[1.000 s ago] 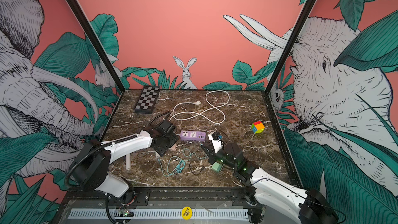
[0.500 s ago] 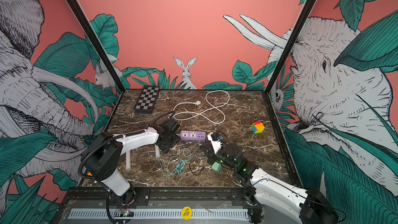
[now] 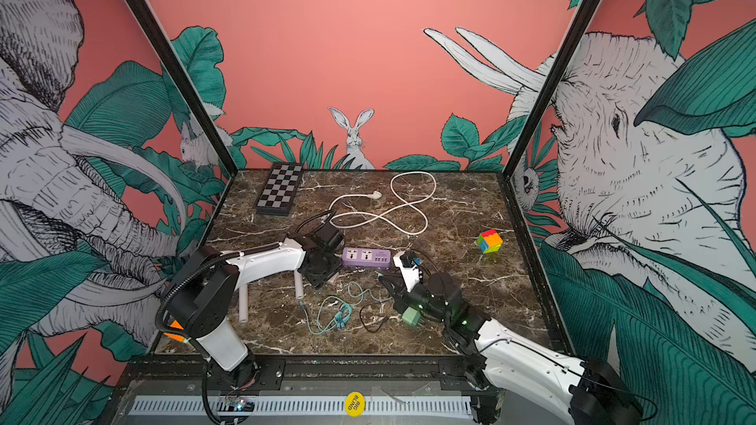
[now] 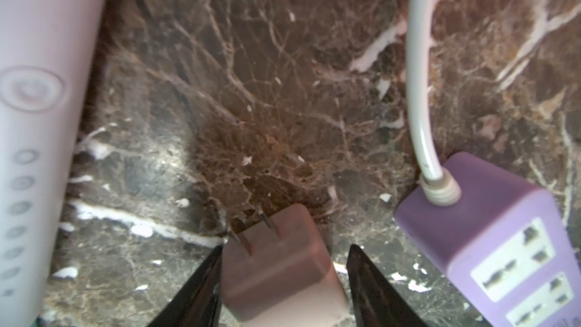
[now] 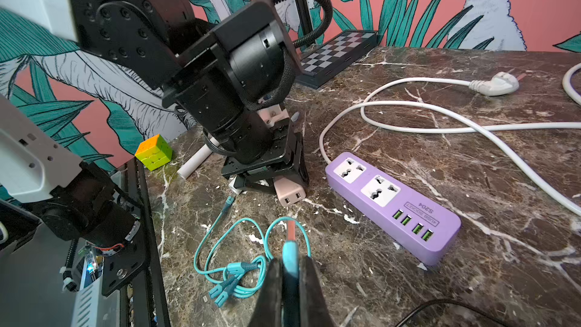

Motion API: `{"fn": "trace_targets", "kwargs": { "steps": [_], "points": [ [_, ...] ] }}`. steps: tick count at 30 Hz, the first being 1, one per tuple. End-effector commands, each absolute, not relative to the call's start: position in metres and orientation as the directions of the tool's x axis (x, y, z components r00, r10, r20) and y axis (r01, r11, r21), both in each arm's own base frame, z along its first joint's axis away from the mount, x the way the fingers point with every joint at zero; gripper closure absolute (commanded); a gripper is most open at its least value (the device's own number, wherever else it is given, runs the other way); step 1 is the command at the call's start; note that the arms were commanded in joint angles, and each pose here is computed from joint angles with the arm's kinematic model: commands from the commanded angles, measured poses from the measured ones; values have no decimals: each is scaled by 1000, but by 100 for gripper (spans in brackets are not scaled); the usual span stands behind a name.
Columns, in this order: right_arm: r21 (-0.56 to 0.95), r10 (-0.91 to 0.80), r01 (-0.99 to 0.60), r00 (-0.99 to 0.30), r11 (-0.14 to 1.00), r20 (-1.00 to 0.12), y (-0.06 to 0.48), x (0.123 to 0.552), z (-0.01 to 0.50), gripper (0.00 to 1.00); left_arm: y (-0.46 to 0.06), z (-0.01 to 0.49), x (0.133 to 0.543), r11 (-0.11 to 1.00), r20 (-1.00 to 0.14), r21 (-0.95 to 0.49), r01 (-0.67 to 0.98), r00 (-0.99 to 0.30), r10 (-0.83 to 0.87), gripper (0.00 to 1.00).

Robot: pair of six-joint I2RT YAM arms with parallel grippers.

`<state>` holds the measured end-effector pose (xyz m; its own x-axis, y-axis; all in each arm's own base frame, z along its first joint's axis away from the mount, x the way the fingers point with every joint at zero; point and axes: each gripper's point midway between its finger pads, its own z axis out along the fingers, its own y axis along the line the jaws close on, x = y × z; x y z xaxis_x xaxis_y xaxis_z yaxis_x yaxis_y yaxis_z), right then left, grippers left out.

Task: Charge the electric toothbrush
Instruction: Pick up the plug from the center of the board.

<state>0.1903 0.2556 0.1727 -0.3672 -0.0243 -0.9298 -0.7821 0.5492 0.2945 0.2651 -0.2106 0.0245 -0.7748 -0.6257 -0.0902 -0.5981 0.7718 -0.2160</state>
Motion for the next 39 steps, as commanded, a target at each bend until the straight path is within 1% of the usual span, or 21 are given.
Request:
{"fn": "trace_targets", "kwargs": {
  "steps": [1, 11, 16, 22, 26, 31, 39],
  "points": [
    [280, -1, -798, -332, 533, -943, 258, 189, 180, 100, -218, 21, 250, 808, -60, -166, -566, -812, -581, 30],
    [281, -5, -801, -334, 530, -943, 258, 188, 179, 100, -206, 30, 242, 816, -78, -59, -575, -812, -578, 30],
    [279, -6, -804, -332, 526, -943, 259, 187, 180, 100, -200, 32, 246, 820, -121, -55, -570, -811, -572, 29],
    [280, -8, -806, -332, 521, -943, 260, 186, 180, 100, -211, 29, 256, 818, -121, -98, -566, -809, -575, 29],
    [281, -10, -810, -333, 515, -943, 260, 184, 180, 100, -205, 30, 258, 828, -147, -78, -555, -815, -561, 29],
    [281, -10, -812, -333, 511, -943, 261, 184, 180, 100, -199, 26, 263, 834, -156, -73, -547, -820, -551, 30],
    [281, -14, -816, -333, 505, -943, 262, 182, 180, 100, -207, 22, 270, 843, -147, -76, -533, -830, -538, 36]
  ]
}}
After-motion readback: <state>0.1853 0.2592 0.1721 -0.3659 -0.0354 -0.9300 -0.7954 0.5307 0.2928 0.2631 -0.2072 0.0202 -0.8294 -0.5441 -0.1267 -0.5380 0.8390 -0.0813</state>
